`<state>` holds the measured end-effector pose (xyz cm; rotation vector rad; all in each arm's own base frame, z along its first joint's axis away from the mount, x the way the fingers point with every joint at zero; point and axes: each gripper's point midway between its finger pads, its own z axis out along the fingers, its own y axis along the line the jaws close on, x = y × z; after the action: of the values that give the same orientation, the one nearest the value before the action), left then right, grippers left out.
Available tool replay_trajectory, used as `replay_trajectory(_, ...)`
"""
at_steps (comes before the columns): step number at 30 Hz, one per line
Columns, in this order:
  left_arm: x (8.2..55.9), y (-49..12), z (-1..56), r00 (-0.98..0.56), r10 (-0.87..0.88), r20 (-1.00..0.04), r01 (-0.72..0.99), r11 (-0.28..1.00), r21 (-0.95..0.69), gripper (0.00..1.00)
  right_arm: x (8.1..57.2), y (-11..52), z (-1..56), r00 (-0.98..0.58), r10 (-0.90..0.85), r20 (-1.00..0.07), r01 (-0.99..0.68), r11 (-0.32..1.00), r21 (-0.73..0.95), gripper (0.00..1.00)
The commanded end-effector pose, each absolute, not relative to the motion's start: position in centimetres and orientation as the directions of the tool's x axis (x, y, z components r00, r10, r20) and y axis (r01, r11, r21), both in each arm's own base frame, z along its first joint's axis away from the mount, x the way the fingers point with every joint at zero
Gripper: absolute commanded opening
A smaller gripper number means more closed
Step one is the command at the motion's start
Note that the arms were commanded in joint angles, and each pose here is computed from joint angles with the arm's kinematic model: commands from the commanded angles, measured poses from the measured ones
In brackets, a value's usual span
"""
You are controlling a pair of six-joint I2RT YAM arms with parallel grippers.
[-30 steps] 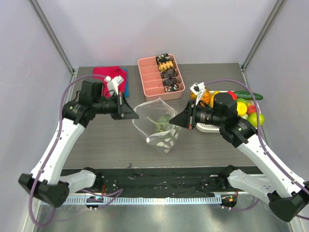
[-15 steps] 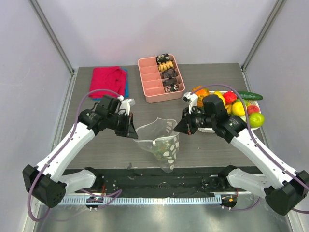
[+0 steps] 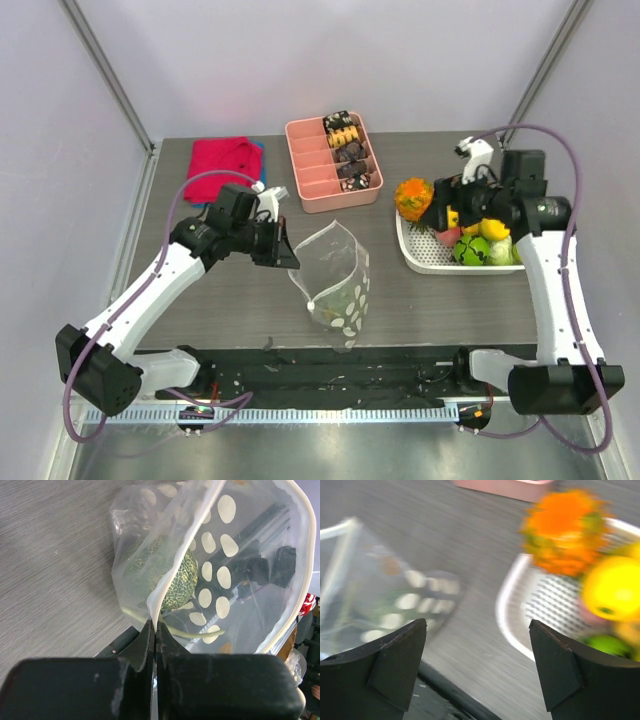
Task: Place the food in the zip-top bag and seal the zipper
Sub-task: Adjust the zipper food storage bag at the center of the board, then pick up the fake fruit from the bin.
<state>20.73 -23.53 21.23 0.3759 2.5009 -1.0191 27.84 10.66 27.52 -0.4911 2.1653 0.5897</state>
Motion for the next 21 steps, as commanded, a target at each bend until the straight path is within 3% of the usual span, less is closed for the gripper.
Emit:
replay_trajectory(1,22.1,-24.8,24.1,-0.83,0.063,-0.554,0.453,0.657,-0.603,0.0,27.3,3.5,25.6,-0.664,-0.29,-0.689,-0.486,0.868,0.104,0.91)
replay_trajectory(3,22.1,-24.9,24.1,-0.831,0.065,-0.553,0.453,0.655,-0.604,0.0,27.8,-0.9,24.8,-0.696,-0.291,-0.656,-0.411,0.911,0.032,0.93)
replay_trajectory(9,22.0,-25.1,24.4,-0.826,0.072,-0.559,0.464,0.65,-0.602,0.0,28.2,-8.6,21.6,-0.823,-0.194,-0.534,-0.242,0.97,0.02,0.98)
replay_trajectory(21,21.9,-25.0,23.8,-0.827,0.08,-0.556,0.465,0.654,-0.597,0.0,32.8,-12.2,17.6,-0.864,-0.089,-0.496,-0.105,0.994,0.005,1.0)
